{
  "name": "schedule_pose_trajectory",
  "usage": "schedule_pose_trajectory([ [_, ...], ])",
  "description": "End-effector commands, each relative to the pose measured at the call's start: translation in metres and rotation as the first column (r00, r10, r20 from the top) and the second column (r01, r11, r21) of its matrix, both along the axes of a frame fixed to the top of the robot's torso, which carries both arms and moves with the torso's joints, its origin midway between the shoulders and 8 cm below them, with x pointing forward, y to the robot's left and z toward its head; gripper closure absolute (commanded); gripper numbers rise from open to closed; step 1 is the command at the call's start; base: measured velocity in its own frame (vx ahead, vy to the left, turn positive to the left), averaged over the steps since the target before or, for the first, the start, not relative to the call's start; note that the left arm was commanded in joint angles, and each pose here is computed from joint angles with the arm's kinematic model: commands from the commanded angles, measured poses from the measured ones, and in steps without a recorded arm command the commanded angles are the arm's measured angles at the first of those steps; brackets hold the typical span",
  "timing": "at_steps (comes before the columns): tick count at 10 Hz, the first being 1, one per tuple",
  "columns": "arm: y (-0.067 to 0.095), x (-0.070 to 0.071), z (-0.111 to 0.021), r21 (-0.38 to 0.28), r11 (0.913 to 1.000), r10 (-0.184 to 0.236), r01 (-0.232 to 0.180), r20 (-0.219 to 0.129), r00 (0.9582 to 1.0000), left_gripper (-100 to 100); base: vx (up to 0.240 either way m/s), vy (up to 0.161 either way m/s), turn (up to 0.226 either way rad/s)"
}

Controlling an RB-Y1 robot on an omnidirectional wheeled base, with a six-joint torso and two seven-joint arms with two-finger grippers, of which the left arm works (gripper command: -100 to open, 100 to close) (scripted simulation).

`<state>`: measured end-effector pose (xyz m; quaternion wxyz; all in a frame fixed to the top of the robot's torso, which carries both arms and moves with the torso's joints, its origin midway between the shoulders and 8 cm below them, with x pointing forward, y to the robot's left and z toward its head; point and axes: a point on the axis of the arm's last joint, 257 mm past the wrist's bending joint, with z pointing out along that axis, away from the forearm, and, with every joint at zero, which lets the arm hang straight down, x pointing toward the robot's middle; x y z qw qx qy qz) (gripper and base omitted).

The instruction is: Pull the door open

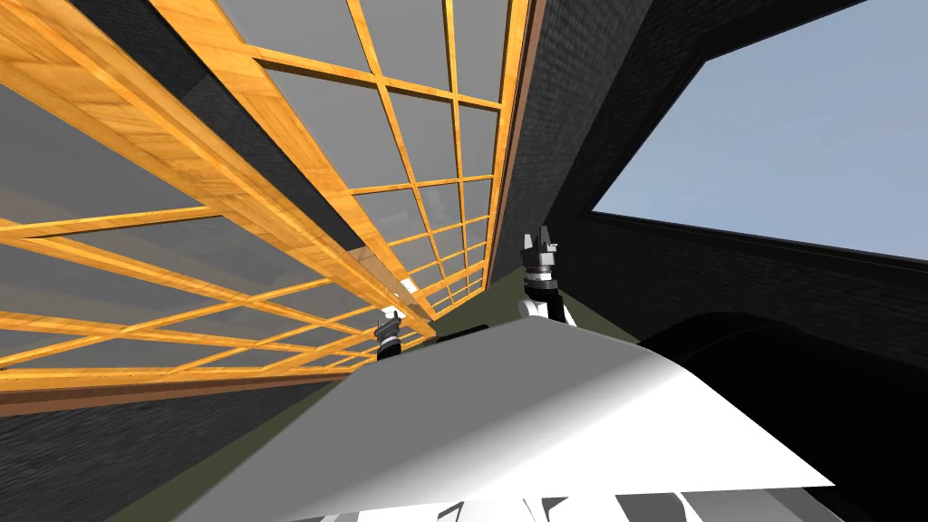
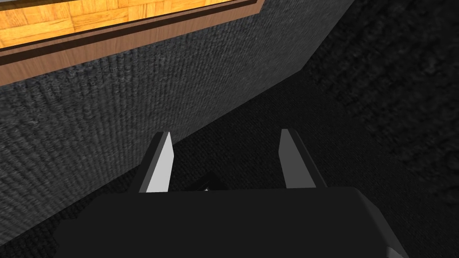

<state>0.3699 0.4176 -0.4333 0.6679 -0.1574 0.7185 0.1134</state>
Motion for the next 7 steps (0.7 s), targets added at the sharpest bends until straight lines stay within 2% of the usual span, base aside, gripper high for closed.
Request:
schedule_pose_trajectory([
  [1,0.016,-0.02,-0.011,-0.017,0.9992,0.035,-0.036,-0.034,0.9988,100,-0.045,-0.014,0.002],
  [4,0.016,-0.02,-0.011,-0.017,0.9992,0.035,-0.036,-0.034,0.9988,100,-0.034,-0.008,0.004],
  [5,0.025,-0.033,-0.018,-0.042,0.9974,0.058,-0.06,-0.043,0.9974,100,-0.082,-0.018,-0.001],
  [7,0.025,-0.033,-0.018,-0.042,0.9974,0.058,-0.06,-0.043,0.9974,100,-0.083,-0.005,0.016],
])
